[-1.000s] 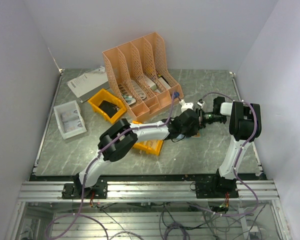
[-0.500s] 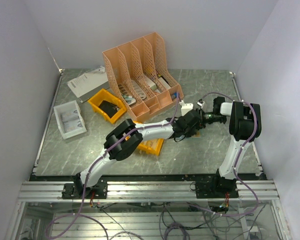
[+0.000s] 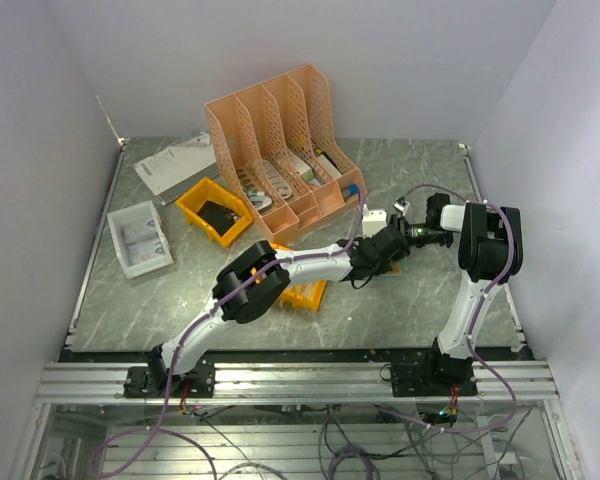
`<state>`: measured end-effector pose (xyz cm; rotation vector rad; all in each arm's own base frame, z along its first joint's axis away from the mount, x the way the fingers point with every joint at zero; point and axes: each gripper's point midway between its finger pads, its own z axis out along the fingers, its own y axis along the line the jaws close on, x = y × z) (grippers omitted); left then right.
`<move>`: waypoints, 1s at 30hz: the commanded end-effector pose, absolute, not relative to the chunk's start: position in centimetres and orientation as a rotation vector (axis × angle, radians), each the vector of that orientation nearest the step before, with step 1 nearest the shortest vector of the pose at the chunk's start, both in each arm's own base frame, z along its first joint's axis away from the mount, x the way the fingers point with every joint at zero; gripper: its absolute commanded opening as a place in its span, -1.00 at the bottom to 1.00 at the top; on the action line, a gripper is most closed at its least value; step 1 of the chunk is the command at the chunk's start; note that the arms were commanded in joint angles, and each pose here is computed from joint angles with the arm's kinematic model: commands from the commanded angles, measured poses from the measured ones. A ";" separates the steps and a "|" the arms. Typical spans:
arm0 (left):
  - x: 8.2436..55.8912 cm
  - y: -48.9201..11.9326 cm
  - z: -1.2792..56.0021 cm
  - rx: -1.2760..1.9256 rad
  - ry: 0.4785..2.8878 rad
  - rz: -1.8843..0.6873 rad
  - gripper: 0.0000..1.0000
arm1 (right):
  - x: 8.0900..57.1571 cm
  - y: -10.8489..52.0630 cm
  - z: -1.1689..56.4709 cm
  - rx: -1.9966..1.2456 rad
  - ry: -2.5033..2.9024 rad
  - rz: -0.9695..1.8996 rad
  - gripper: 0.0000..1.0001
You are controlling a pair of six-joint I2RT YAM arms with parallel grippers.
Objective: Put the credit cards into the card holder
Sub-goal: Insert the credit card into the card holder.
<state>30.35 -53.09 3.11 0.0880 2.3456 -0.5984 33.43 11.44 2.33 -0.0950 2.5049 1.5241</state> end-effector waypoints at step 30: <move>30.5 -50.7 11.5 0.195 2.137 -0.664 -0.48 | 33.8 10.7 3.8 -0.224 2.476 1.380 -0.27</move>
